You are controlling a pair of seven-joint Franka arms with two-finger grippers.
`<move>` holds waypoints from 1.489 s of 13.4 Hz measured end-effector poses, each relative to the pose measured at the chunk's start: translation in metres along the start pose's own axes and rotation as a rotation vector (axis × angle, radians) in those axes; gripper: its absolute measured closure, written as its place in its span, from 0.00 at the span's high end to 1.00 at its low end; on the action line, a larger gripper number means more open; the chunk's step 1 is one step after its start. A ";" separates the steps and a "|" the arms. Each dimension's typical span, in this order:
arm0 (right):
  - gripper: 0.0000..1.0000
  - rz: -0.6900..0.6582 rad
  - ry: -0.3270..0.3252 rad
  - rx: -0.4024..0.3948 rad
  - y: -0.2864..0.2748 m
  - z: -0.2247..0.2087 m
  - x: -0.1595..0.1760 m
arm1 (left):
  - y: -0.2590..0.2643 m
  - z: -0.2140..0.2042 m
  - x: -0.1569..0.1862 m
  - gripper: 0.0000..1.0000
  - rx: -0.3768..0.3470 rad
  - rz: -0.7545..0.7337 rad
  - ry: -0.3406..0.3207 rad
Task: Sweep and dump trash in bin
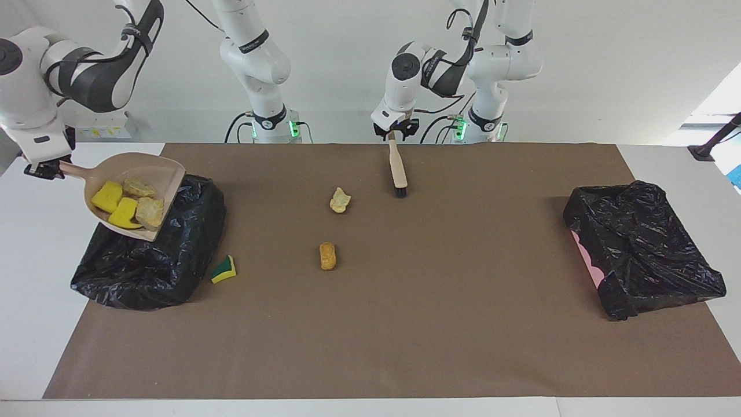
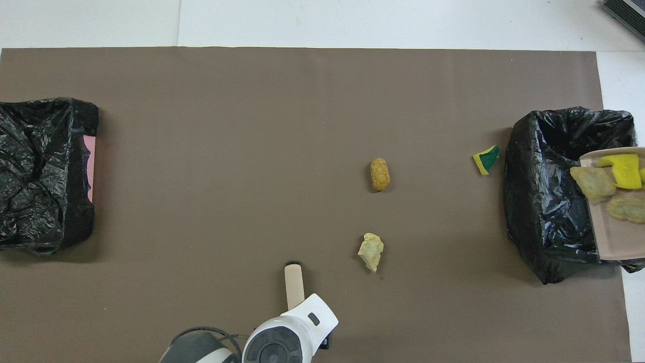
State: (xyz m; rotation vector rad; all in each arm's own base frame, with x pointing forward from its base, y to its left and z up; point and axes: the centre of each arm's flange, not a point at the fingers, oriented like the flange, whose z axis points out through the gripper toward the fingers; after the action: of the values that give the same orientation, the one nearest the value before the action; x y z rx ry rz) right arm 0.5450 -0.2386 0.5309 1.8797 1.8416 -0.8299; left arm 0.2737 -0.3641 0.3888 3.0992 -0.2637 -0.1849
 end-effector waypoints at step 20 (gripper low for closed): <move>0.33 0.061 0.184 -0.067 -0.041 -0.065 0.038 | -0.290 -0.325 0.185 1.00 0.044 0.033 0.215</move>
State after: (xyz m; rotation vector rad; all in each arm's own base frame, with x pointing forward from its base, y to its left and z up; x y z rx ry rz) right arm 0.5128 -0.1650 0.5605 2.0165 1.8823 -0.5847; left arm 0.5425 -0.1048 0.6792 3.1197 -0.3146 0.1558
